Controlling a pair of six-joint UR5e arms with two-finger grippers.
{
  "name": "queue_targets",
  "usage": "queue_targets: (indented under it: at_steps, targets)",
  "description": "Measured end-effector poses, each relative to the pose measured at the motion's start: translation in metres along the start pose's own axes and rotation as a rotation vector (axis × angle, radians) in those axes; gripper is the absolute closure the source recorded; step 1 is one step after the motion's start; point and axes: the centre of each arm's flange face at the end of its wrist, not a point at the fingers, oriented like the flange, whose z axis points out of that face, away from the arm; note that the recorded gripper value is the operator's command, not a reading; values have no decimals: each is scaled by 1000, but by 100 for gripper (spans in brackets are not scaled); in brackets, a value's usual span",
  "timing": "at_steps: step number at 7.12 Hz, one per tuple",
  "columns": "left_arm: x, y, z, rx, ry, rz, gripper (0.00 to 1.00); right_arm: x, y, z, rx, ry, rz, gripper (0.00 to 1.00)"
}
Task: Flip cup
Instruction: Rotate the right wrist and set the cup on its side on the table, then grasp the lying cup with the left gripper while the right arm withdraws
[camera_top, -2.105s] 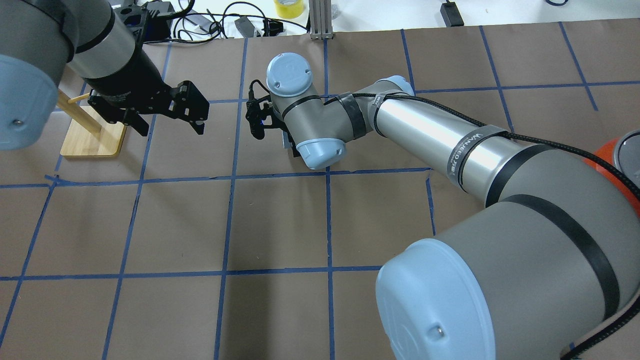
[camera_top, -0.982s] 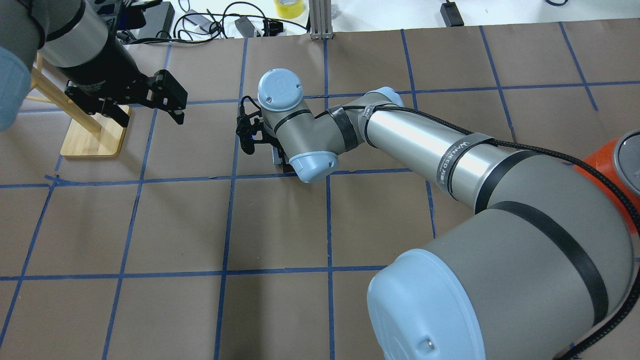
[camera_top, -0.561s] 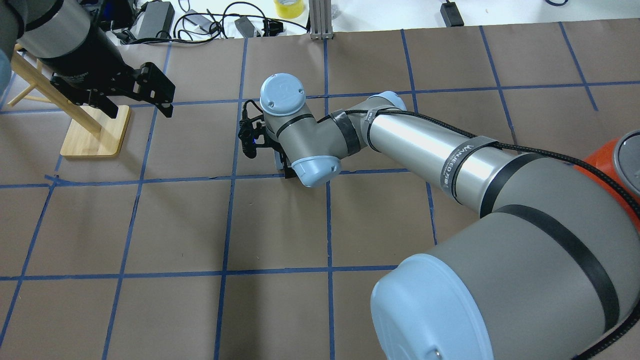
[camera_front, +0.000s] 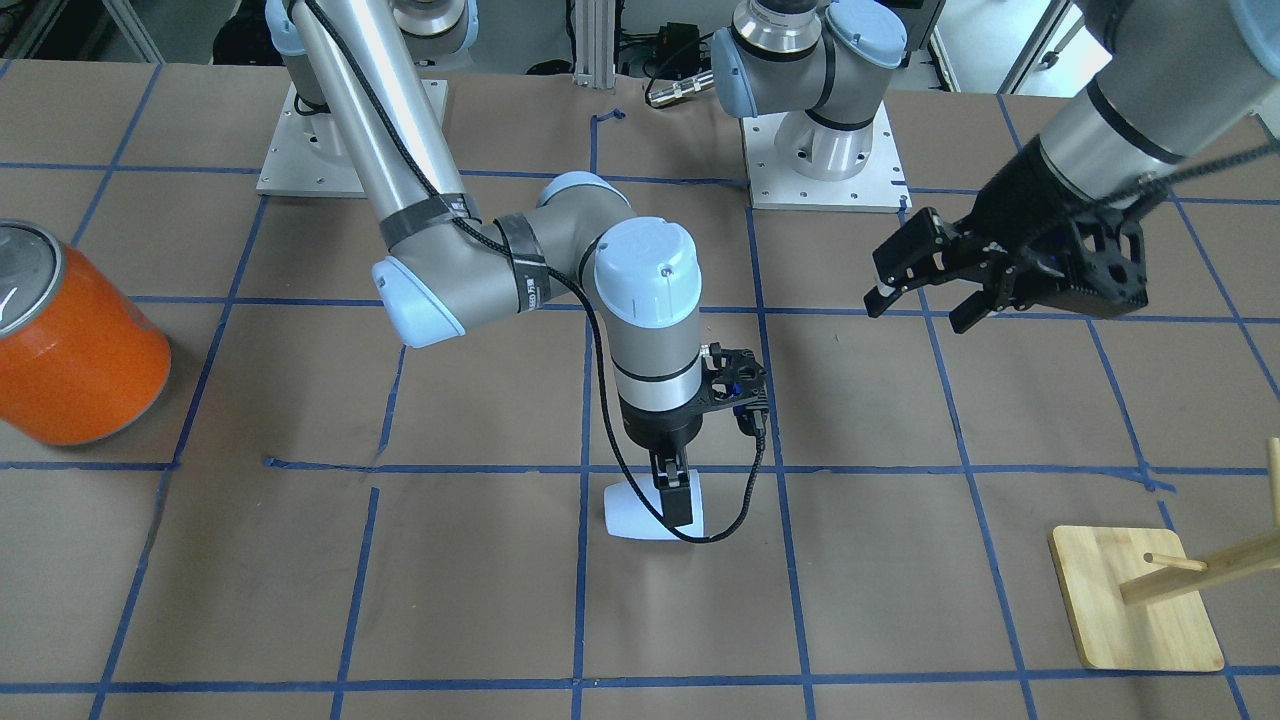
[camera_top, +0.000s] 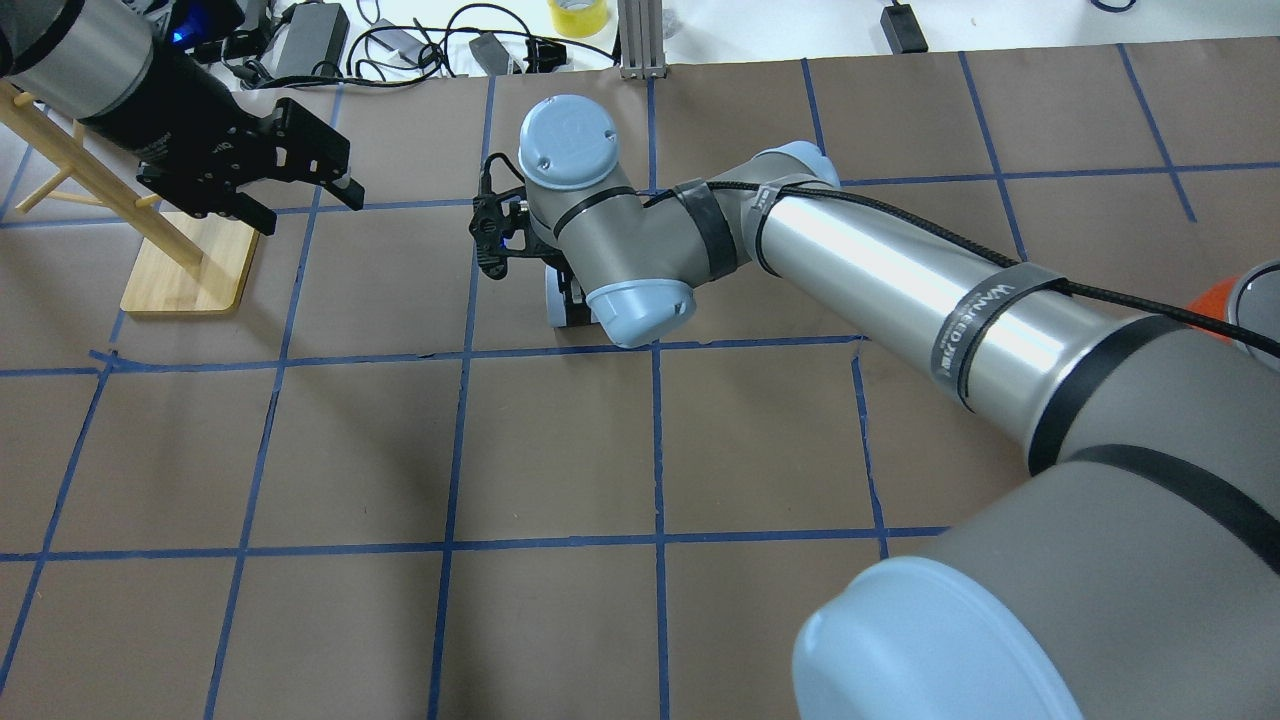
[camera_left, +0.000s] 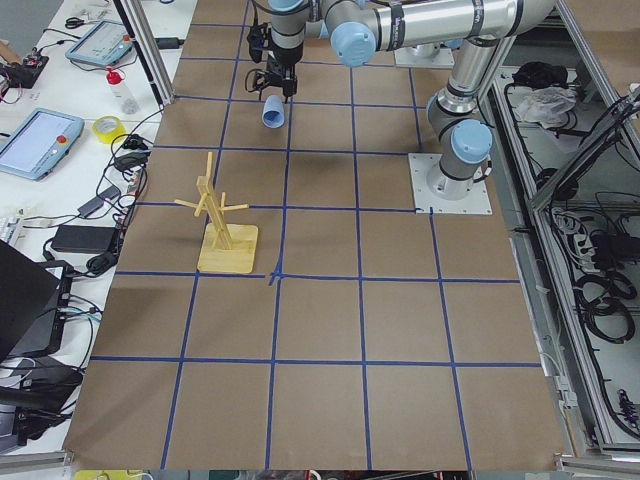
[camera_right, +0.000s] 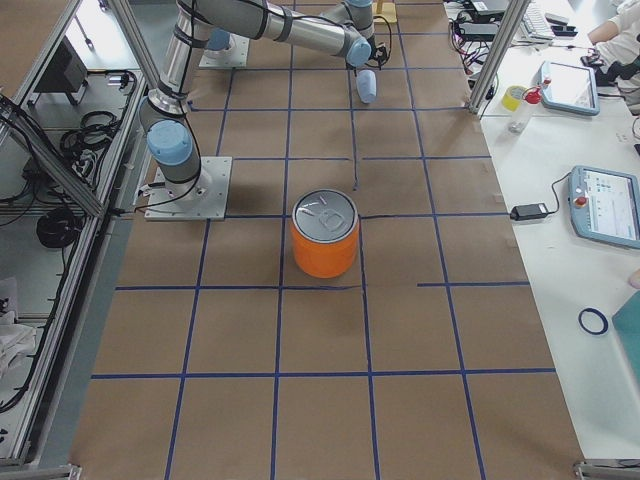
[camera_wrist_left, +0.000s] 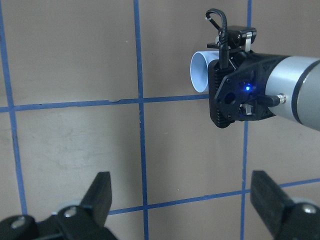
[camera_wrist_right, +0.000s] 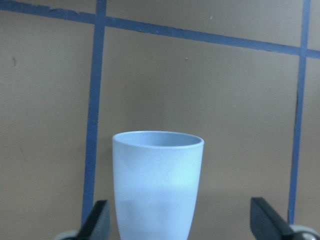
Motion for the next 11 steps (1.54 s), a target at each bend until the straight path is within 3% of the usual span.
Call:
queue_targets:
  at_steps: [1,3,6,7,8,11]
  targets:
    - [-20,-15,19,-8,8,1,0,10,17,-17,-4,11,77,0]
    - [-45,-38,76,-50,59,21,0,35,79,-49,-42,12,395,0]
    - [-54,-57,156,-87,324,26,0,58,231,-126,-165,-53,962,0]
    - [-55,-63,183,-72,407,20,0,53,258,-148,-221,-46,1149,0]
    - [-55,-66,208,-55,474,24,0,43,270,-174,-271,-34,1251,0]
    - [-22,-71,272,-47,668,58,0,2,269,-240,-348,-60,1397,0]
